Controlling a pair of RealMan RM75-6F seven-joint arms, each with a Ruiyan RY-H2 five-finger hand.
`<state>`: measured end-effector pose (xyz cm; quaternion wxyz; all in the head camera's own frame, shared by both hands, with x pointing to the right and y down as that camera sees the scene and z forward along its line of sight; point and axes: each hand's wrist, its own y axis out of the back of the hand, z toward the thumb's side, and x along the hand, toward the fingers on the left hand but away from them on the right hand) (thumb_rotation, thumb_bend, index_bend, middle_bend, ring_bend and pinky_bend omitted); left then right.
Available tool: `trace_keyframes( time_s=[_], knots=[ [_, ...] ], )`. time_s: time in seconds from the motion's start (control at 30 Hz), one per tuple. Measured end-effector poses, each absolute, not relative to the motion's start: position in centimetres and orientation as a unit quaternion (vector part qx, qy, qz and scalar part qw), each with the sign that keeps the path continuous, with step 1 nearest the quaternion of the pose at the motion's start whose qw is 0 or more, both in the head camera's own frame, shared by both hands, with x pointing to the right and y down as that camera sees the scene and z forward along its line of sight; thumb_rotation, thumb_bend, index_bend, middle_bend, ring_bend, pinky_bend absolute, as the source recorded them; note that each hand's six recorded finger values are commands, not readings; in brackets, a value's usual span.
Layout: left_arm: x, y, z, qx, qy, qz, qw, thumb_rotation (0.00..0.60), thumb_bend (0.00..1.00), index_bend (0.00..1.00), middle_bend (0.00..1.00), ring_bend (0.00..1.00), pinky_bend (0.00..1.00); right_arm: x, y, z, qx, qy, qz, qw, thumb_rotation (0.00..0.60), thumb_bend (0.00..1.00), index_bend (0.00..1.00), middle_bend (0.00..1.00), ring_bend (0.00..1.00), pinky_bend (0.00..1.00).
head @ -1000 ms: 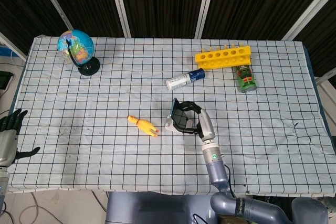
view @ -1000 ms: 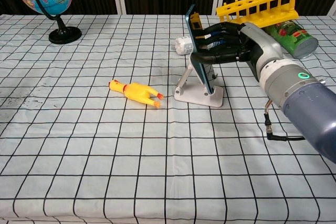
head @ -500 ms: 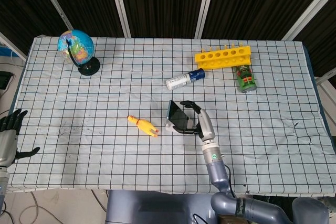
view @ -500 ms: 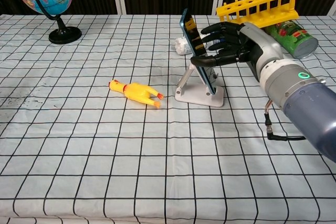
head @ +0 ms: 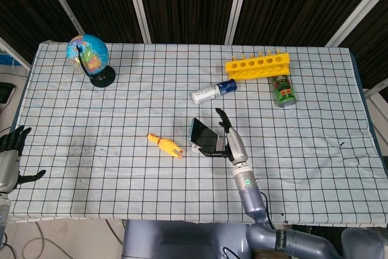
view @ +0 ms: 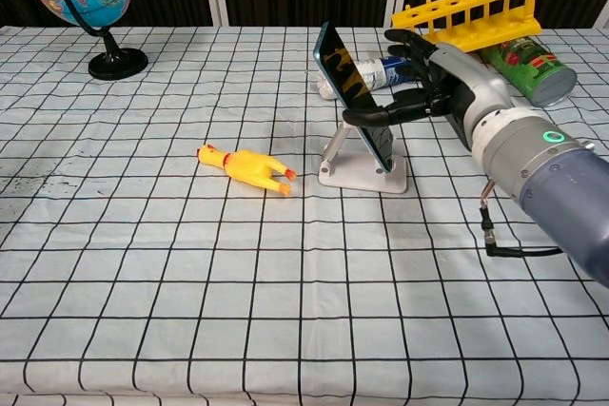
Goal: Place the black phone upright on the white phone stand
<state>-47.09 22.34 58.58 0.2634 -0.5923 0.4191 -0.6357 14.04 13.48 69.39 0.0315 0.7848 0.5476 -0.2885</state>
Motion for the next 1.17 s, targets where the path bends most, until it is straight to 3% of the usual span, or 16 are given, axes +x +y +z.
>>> trace_keyframes(
  time_s=[0.47, 0.73, 0.9, 1.17],
  knots=[
    [-47.0, 22.3, 58.5, -0.591, 0.420, -0.635, 0.269, 0.600, 0.00, 0.00, 0.00, 0.00, 0.00, 16.7, 13.7, 67.2, 0.790, 0.537, -0.298, -0.007, 0.600, 0.00, 0.00, 0.00, 0.00, 0.14],
    [-47.0, 22.4, 58.2, -0.585, 0.419, -0.634, 0.284, 0.600, 0.00, 0.00, 0.00, 0.00, 0.00, 26.6, 13.6, 64.1, 0.759, 0.517, -0.381, -0.107, 0.600, 0.01, 0.00, 0.00, 0.00, 0.14],
    [-46.7, 22.5, 58.2, -0.582, 0.412, -0.635, 0.297, 0.600, 0.00, 0.00, 0.00, 0.00, 0.00, 33.4, 15.4, 61.3, 0.717, 0.479, -0.463, -0.204, 0.600, 0.01, 0.00, 0.00, 0.00, 0.14],
    [-46.8, 22.6, 58.0, -0.579, 0.410, -0.636, 0.304, 0.600, 0.00, 0.00, 0.00, 0.00, 0.00, 38.6, 18.2, 59.3, 0.656, 0.406, -0.542, -0.333, 0.600, 0.01, 0.00, 0.00, 0.00, 0.14]
  ],
)
